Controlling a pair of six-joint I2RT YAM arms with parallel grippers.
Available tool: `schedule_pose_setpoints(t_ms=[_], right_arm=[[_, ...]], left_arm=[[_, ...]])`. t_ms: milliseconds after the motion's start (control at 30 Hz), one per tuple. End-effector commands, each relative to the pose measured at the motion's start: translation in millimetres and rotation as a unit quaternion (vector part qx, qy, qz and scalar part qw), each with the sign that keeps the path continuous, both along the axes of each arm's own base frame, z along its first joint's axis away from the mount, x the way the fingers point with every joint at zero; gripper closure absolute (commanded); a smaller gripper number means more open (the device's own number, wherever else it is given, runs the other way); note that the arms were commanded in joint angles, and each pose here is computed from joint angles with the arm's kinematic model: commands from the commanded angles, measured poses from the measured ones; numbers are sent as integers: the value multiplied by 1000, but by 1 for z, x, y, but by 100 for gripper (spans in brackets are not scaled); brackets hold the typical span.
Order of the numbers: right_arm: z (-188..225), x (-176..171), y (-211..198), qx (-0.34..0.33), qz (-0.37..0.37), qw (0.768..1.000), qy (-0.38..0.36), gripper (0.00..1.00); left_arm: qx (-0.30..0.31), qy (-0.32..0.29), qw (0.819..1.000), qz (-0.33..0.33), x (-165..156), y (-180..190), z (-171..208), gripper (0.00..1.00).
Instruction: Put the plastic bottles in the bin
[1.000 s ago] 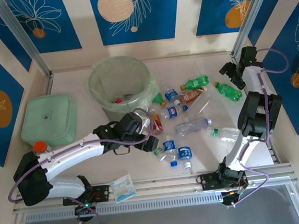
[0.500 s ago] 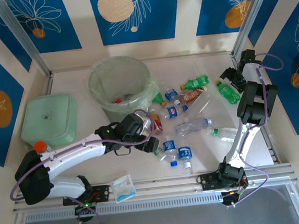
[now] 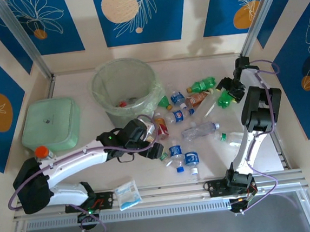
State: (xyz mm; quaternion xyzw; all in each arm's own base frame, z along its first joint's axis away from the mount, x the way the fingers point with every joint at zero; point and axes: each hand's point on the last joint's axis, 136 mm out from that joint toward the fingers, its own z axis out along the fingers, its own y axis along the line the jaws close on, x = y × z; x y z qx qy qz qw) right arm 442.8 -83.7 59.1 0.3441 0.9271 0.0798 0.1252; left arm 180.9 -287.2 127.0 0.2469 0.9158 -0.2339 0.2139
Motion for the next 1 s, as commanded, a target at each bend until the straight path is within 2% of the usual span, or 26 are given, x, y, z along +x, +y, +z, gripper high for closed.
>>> schedule_pose_setpoints(t_ms=[0,67,467,733,967], right_arm=[[-12,-12,-6,-5,-16,999,34,19],[-16,-10,-6,-3,-13,999,40,22],[-40,-17,-13,-12,-19,997,78,26],[-37,-23,-15,-10,-23,997,72,35],[-9,-25,-10,-10,-25,999,40,38]], left_arm=[[3,-2,1000,6,-3,6,0,0],[5,-1,1000,9,-3,6,-1,0],[2,15,1000,9,-3,0,-9,1],[5,21,1000,13,-4,0,-13,1],[9,38,999,3,-6,-7,-15,2]])
